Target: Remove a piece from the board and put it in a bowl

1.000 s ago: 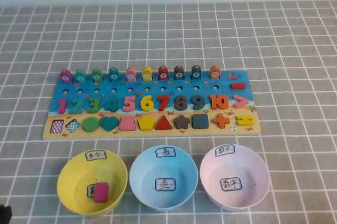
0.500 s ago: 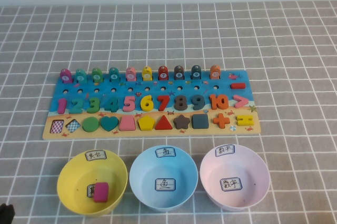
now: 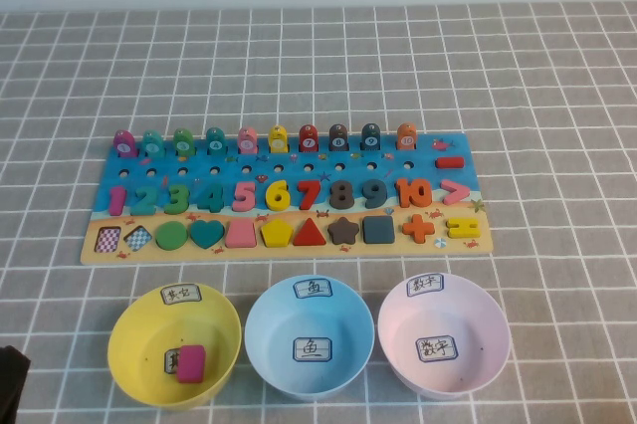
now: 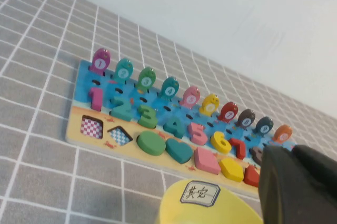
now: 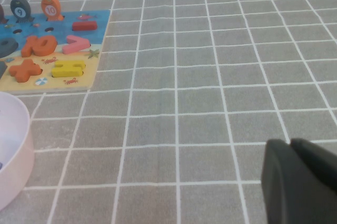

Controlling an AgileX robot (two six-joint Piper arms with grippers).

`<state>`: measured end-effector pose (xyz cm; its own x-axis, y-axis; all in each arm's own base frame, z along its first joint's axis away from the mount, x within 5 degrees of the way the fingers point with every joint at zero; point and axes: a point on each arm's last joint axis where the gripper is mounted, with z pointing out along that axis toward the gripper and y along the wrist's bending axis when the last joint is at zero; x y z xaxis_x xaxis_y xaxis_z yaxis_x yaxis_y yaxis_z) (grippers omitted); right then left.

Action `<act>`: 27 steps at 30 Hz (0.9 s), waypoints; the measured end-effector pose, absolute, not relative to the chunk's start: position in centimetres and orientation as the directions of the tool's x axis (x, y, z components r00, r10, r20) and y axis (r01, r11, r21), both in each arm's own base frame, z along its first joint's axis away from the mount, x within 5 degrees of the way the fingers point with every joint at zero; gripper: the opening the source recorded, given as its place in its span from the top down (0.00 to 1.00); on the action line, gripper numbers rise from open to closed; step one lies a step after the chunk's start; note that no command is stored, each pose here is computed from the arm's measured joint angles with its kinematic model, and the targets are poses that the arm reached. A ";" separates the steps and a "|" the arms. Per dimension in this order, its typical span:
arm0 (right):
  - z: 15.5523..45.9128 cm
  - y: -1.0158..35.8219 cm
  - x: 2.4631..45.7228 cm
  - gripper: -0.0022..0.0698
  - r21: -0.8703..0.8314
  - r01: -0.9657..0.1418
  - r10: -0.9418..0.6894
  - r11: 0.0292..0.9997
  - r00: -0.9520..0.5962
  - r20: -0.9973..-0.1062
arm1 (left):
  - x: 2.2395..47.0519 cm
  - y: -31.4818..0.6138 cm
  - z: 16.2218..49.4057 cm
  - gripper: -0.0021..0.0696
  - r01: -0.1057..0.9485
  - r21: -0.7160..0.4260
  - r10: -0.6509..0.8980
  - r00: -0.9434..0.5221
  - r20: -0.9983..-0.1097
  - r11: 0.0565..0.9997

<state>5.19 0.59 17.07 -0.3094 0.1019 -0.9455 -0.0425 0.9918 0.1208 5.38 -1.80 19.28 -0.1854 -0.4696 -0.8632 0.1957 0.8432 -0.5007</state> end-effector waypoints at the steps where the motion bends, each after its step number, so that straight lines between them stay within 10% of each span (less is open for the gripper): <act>1: 17.1 0.6 5.2 1.00 0.121 -0.042 0.102 0.992 -0.309 -0.945 | 5.4 -1.8 19.3 0.98 0.195 -0.508 -0.479 -0.180 -0.859 0.839; 15: 17.1 0.6 5.2 1.00 0.121 -0.042 0.102 0.992 -0.309 -0.945 | 5.5 -1.7 20.1 0.98 0.190 -0.561 -0.537 -0.166 -0.827 0.806; 27: 17.1 0.6 5.2 1.00 0.121 -0.042 0.102 0.992 -0.309 -0.945 | 11.6 -3.6 29.0 0.98 0.151 -0.500 -0.402 -0.423 -0.812 0.853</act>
<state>5.19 0.59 17.07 -0.3094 0.1019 -0.9455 -0.0425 0.9918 0.1208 11.63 -3.65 28.97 -0.4228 -0.4015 -0.8124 0.1512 0.8527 -0.5001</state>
